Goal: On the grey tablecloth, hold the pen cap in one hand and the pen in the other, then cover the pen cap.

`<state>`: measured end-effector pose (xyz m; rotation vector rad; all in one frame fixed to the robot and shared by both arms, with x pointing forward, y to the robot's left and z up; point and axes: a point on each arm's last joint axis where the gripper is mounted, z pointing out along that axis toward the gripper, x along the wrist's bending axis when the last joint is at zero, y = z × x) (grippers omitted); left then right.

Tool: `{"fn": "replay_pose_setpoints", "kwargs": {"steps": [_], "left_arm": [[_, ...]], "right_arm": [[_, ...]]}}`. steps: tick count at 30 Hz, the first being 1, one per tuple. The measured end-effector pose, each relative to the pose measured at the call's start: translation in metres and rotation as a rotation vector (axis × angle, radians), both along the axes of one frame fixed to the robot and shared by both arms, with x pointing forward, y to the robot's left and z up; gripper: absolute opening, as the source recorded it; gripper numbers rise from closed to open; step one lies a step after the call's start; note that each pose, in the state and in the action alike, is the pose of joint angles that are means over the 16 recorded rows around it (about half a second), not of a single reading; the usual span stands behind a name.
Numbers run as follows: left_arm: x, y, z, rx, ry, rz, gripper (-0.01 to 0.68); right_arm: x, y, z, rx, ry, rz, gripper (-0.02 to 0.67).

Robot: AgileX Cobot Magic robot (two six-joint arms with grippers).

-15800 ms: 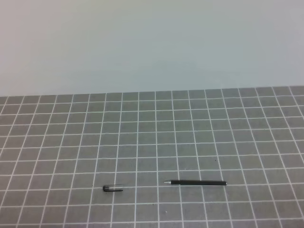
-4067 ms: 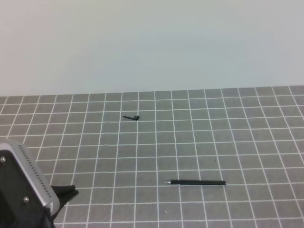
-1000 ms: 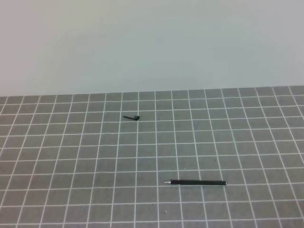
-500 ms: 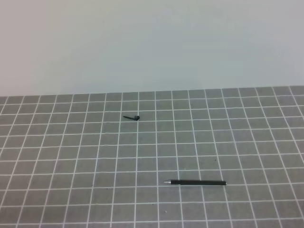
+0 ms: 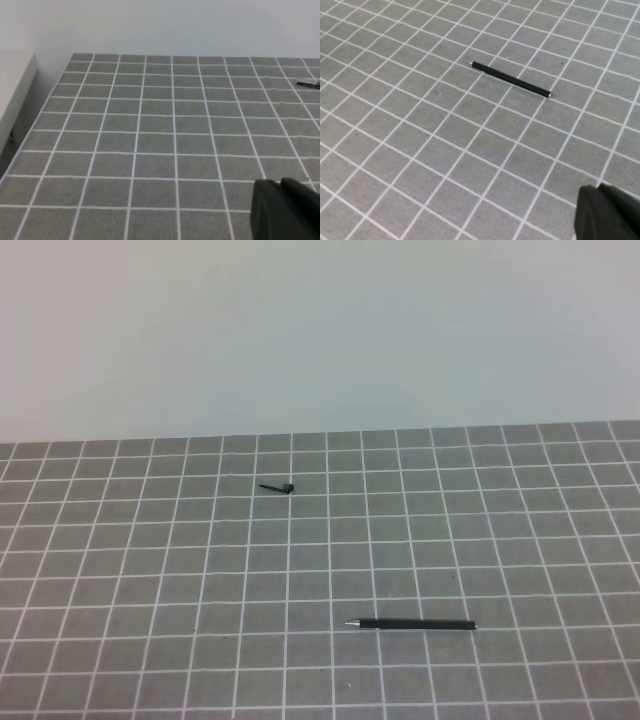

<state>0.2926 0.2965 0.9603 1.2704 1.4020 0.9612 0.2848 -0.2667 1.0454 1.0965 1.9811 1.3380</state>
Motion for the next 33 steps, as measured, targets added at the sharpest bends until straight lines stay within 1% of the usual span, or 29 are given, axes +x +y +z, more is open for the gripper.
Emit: {"fn": "replay_pose_setpoints", "kwargs": {"steps": [9,33], "left_arm": [[-0.0003,0.0002,-0.0011,0.021,0.012,-0.003,-0.002],[-0.0002,0.0001,-0.0008,0.015,0.008,-0.003,-0.003]], "right_arm": [[0.0,0.0,0.0,0.0,0.0,0.0,0.005],[-0.0003,-0.0001,0.0002,0.003,-0.002,0.0,0.005]]}}
